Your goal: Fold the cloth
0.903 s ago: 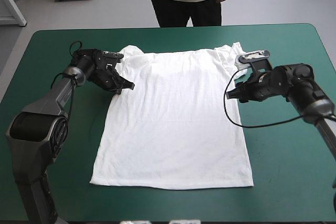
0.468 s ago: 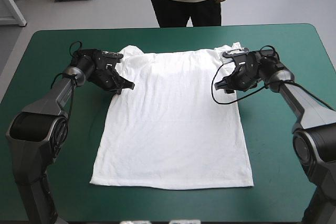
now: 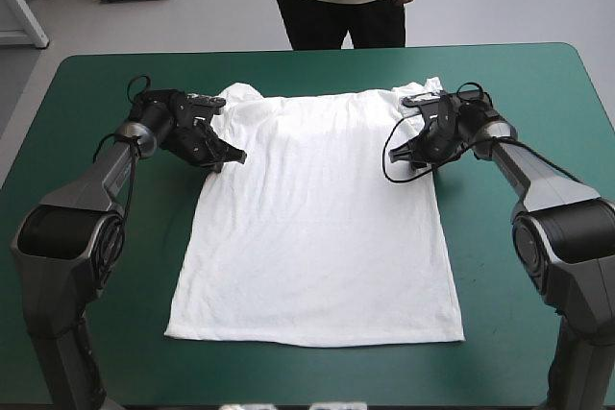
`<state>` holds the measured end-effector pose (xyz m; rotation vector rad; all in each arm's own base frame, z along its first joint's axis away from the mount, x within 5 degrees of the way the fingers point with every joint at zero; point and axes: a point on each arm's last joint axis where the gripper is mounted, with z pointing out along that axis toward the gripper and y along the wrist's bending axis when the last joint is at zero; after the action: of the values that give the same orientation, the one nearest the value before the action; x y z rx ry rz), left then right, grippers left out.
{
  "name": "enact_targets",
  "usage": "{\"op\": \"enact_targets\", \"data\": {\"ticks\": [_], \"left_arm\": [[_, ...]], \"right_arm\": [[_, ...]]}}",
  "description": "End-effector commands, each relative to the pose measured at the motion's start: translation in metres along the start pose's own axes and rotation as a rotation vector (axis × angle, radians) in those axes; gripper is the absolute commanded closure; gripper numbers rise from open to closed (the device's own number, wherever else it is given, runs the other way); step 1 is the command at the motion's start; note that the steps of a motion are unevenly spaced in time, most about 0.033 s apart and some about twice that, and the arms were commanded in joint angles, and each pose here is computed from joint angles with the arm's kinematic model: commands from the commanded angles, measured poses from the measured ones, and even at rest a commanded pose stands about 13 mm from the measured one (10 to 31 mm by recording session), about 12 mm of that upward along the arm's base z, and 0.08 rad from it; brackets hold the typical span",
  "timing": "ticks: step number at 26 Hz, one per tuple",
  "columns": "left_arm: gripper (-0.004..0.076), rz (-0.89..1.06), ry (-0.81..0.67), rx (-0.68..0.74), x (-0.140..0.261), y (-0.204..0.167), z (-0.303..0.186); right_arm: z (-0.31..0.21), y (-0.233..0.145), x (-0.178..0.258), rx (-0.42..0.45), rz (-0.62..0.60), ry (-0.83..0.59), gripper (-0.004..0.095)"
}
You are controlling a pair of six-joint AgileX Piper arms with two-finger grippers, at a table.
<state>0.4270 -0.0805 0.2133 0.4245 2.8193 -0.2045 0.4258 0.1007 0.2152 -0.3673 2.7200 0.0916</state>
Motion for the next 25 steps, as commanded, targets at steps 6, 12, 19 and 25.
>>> {"op": "enact_targets", "data": {"ticks": [6,12,19,25], "left_arm": [[0.0733,-0.04,-0.109,0.008,-0.012,-0.007,-0.021],[0.0733,-0.038,-0.197,-0.007,-0.025,-0.004,-0.043],[0.0733,-0.047,-0.254,-0.042,-0.022,0.007,-0.079],[0.0733,0.01,-0.452,-0.107,-0.003,-0.004,-0.177]], "right_arm": [[-0.019,0.001,-0.005,-0.033,-0.015,-0.026,0.093],[-0.035,-0.002,-0.008,0.003,-0.026,-0.07,0.0921],[-0.104,-0.001,-0.012,0.034,-0.044,-0.223,0.0921],[-0.202,0.002,0.003,0.053,-0.057,-0.441,0.0921]]}}
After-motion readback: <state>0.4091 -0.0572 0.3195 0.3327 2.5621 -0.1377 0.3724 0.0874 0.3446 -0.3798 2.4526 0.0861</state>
